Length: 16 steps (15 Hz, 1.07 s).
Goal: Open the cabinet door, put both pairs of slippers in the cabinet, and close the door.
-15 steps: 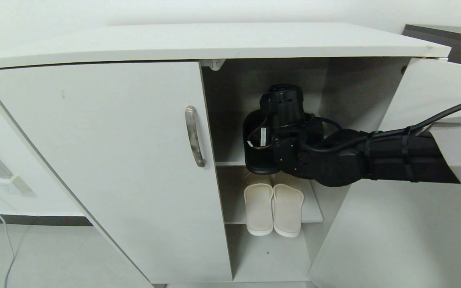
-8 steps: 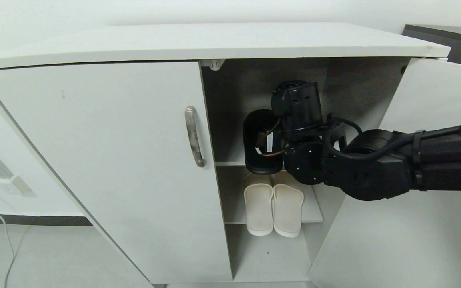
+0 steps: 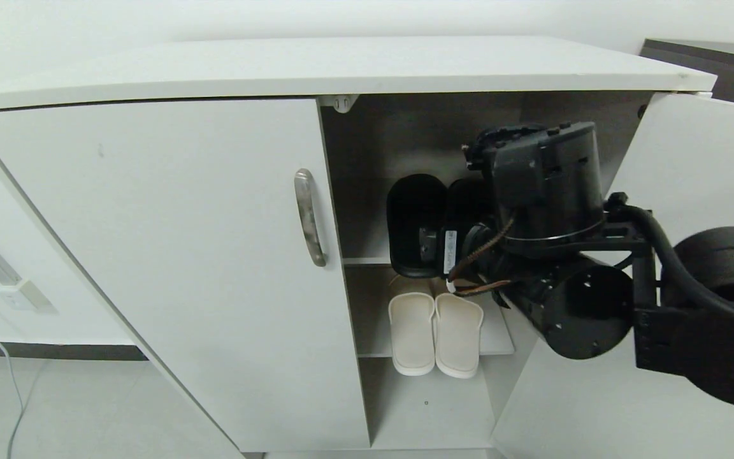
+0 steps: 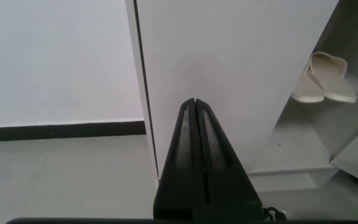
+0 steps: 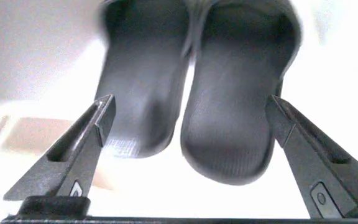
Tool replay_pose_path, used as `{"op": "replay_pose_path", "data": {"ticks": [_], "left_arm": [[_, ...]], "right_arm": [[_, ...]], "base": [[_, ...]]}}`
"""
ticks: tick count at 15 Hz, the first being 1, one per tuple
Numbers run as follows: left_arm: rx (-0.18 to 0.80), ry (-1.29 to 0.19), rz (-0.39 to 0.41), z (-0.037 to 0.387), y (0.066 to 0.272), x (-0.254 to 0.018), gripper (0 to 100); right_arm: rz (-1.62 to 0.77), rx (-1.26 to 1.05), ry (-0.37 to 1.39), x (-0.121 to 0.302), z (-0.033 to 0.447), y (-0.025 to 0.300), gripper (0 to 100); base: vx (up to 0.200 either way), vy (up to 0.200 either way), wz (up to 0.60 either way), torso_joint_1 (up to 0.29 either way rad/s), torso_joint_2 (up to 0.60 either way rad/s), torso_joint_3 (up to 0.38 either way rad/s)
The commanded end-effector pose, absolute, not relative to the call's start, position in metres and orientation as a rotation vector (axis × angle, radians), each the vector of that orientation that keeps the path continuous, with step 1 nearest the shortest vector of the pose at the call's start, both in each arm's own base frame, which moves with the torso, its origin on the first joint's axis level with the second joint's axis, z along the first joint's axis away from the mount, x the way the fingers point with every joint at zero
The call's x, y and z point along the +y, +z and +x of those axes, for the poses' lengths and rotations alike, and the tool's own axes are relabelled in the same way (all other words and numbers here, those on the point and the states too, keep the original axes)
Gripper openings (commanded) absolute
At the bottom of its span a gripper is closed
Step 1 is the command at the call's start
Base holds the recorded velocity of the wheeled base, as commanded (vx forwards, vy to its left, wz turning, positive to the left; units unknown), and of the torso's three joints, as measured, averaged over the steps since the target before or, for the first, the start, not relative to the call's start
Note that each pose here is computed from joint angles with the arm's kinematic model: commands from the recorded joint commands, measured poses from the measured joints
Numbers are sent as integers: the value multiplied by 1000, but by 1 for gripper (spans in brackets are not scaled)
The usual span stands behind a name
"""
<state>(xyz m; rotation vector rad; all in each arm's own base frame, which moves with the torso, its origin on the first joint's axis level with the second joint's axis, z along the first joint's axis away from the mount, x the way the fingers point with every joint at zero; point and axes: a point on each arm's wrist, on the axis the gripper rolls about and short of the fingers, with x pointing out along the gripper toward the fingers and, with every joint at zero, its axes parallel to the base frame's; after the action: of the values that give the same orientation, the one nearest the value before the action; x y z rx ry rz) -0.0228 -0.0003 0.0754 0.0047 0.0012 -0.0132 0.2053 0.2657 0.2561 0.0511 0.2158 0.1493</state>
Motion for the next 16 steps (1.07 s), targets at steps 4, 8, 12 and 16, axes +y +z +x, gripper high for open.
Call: {"op": "replay_pose_path", "data": {"ticks": [4, 8, 12, 16], "left_arm": [[3, -12, 5, -23, 75, 0, 0], [3, -12, 5, -23, 75, 0, 0], [2, -14, 5, -23, 76, 0, 0], [3, -14, 3, -23, 75, 0, 0]], "right_arm": [[71, 296, 349, 232, 161, 239, 100], [54, 227, 416, 232, 154, 220, 0], [35, 235, 434, 235, 150, 214, 0], [18, 259, 429, 240, 153, 205, 0]], "base": [[0, 0, 0, 0, 0, 0], [0, 0, 0, 0, 0, 0], [0, 0, 0, 0, 0, 0], [0, 0, 0, 0, 0, 0]]}}
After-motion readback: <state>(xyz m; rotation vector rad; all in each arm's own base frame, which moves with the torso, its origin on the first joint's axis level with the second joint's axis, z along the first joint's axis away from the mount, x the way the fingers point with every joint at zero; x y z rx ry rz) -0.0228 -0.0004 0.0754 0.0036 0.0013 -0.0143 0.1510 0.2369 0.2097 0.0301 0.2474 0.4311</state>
